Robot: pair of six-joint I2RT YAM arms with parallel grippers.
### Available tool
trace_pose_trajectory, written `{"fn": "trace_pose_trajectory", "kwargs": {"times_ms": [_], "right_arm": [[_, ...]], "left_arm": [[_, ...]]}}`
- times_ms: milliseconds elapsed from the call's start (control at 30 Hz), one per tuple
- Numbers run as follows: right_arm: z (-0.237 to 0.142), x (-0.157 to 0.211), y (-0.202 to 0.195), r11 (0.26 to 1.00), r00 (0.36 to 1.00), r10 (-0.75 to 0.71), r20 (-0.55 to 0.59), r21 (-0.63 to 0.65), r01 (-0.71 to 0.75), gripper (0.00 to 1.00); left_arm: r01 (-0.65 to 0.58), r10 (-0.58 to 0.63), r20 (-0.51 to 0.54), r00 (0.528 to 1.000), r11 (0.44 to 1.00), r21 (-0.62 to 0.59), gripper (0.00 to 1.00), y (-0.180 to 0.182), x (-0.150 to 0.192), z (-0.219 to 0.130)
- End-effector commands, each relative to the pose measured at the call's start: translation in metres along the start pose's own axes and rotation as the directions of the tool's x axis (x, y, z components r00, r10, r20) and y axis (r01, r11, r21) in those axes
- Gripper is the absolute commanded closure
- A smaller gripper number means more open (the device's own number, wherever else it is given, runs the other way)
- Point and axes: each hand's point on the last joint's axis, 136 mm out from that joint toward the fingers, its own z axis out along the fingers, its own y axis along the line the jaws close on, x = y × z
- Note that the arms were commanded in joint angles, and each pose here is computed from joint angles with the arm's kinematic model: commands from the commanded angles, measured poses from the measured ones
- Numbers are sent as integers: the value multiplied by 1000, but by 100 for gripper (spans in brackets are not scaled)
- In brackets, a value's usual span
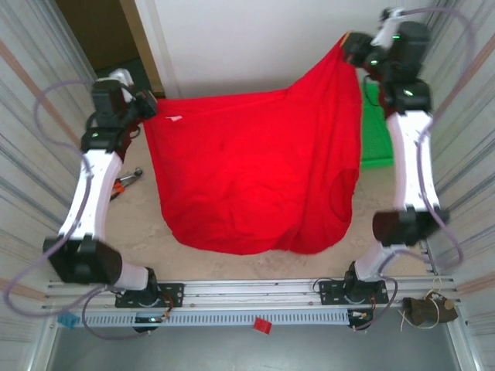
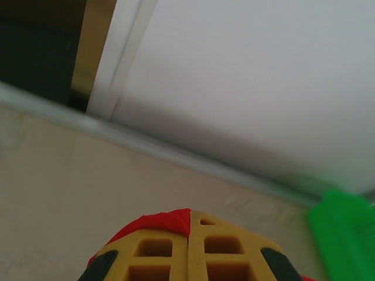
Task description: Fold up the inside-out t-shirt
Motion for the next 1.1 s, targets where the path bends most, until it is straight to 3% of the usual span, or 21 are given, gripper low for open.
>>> {"fn": "trace_pose_trajectory", "kwargs": {"times_ms": [0, 167, 333, 433, 467, 567, 667, 733, 833, 1067], "right_arm": [[68, 86, -48, 995, 973, 19, -232, 97, 3, 100], [156, 182, -90, 987, 912, 13, -409, 150, 53, 100], [207, 238, -110, 985, 899, 22, -438, 164, 56, 100], [214, 246, -112, 988, 899, 62, -434, 157, 8, 39], [211, 244, -106, 989, 895, 73, -440, 145, -9, 29], [187, 221, -82, 990, 898, 44, -439, 139, 20, 22], [147, 209, -56, 989, 896, 42, -442, 148, 27, 22], [116, 225, -40, 989, 875, 76, -478, 146, -6, 23], [68, 284, -19, 988, 837, 116, -534, 148, -43, 23], [-5, 447, -3, 964, 699, 234, -676, 253, -78, 27]], "left_arm": [[-56, 50, -62, 997, 994, -97, 100, 35, 25, 41], [-106, 68, -193, 979, 975, -195, 100, 79, 71, 115], [-110, 53, -230, 972, 964, -244, 100, 99, 85, 157], [-125, 59, -251, 966, 958, -258, 100, 103, 85, 170], [-129, 62, -258, 964, 959, -252, 94, 103, 84, 174], [-140, 70, -269, 961, 958, -249, 45, 105, 74, 175], [-185, 114, -268, 957, 948, -260, 25, 108, 65, 165], [-210, 135, -268, 954, 938, -276, 17, 110, 61, 155], [-204, 135, -282, 950, 951, -232, 14, 103, 72, 139], [-160, 102, -414, 904, 981, -107, 15, 89, 147, 151]]}}
